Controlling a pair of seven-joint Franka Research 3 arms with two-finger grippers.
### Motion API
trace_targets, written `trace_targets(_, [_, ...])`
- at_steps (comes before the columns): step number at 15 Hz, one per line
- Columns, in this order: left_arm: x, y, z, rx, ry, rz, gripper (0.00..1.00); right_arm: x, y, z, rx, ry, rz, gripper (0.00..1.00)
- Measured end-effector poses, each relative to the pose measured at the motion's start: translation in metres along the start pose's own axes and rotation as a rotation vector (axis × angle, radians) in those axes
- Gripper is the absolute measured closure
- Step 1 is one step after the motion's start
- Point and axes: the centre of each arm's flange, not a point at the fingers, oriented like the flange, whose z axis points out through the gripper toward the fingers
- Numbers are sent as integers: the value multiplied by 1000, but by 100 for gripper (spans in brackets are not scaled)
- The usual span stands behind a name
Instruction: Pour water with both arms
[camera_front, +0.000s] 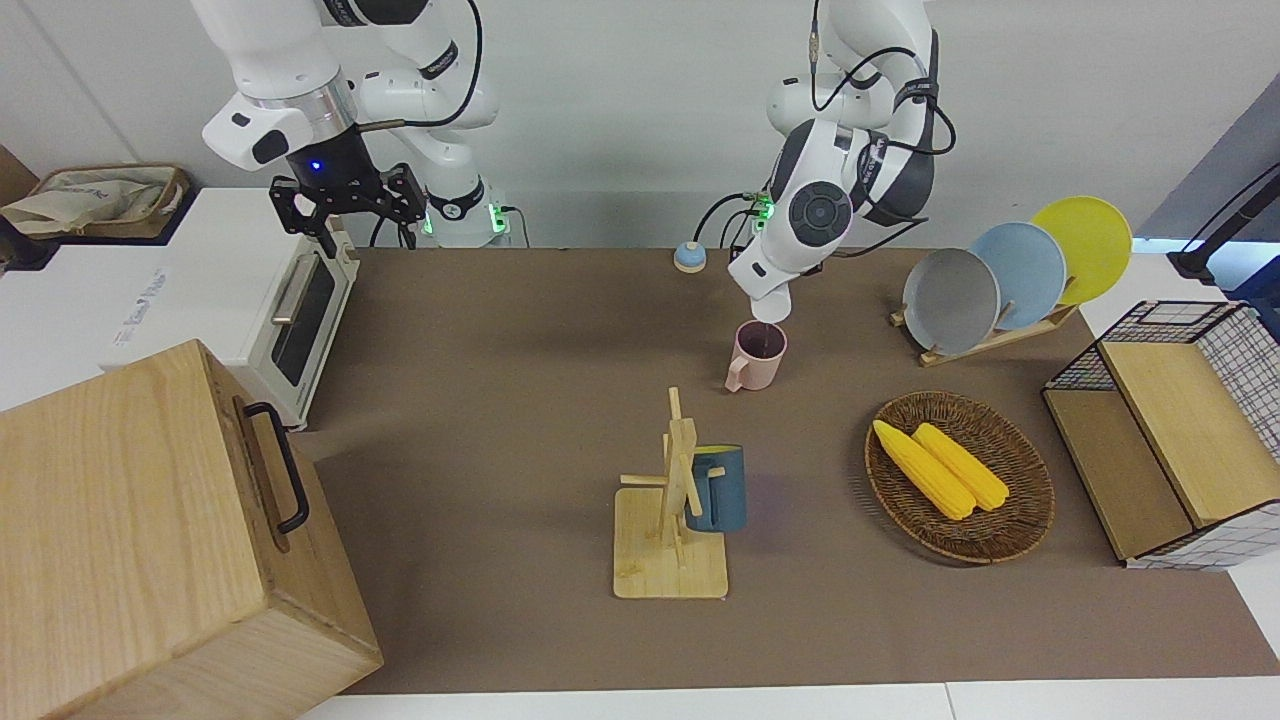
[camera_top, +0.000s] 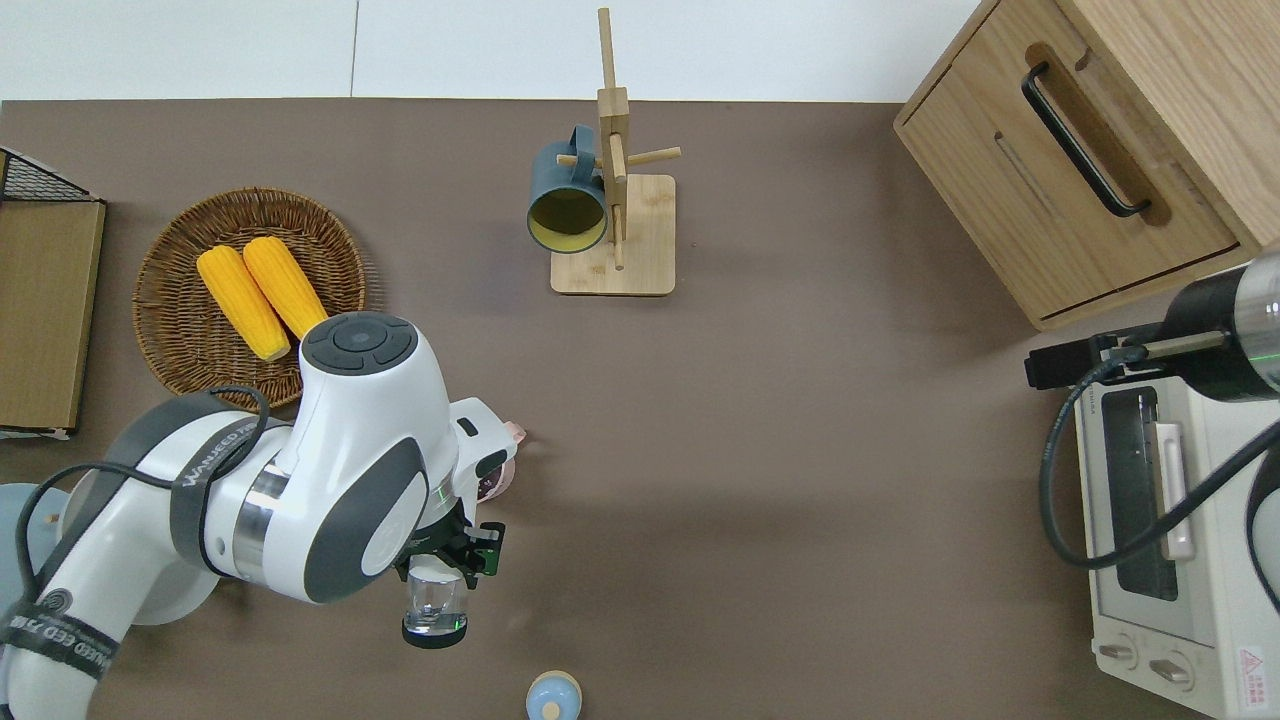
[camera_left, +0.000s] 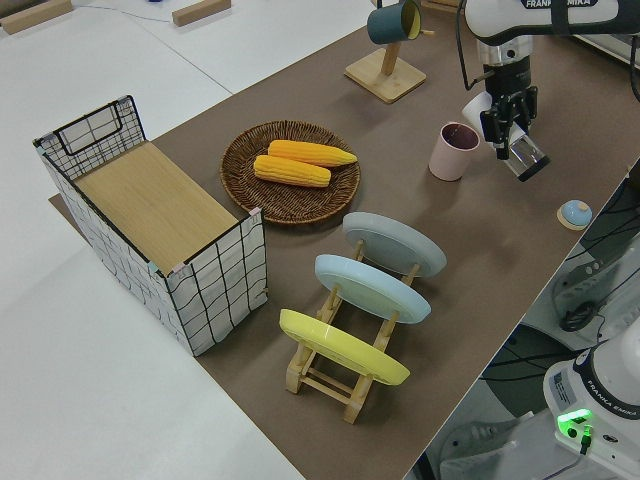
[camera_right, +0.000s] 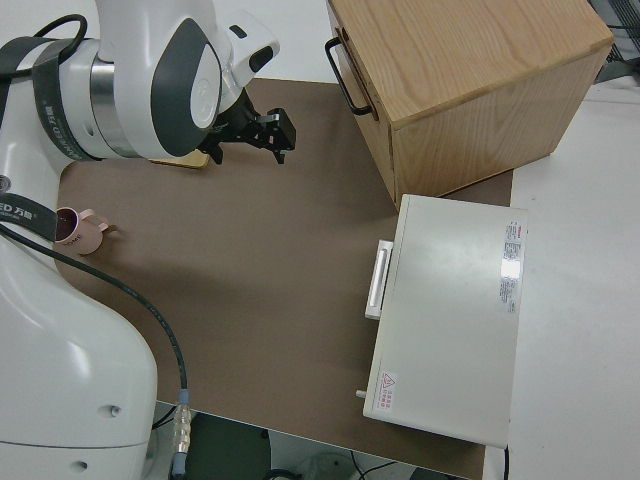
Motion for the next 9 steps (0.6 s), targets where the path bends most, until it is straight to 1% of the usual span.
trace_targets(4, [-3,3,8,6,34,-4,34,0,0,0,0,0,0,0])
trace_targets(9, [-15,2,18,18,114,-21,34,0,0,0,0,0,0,0])
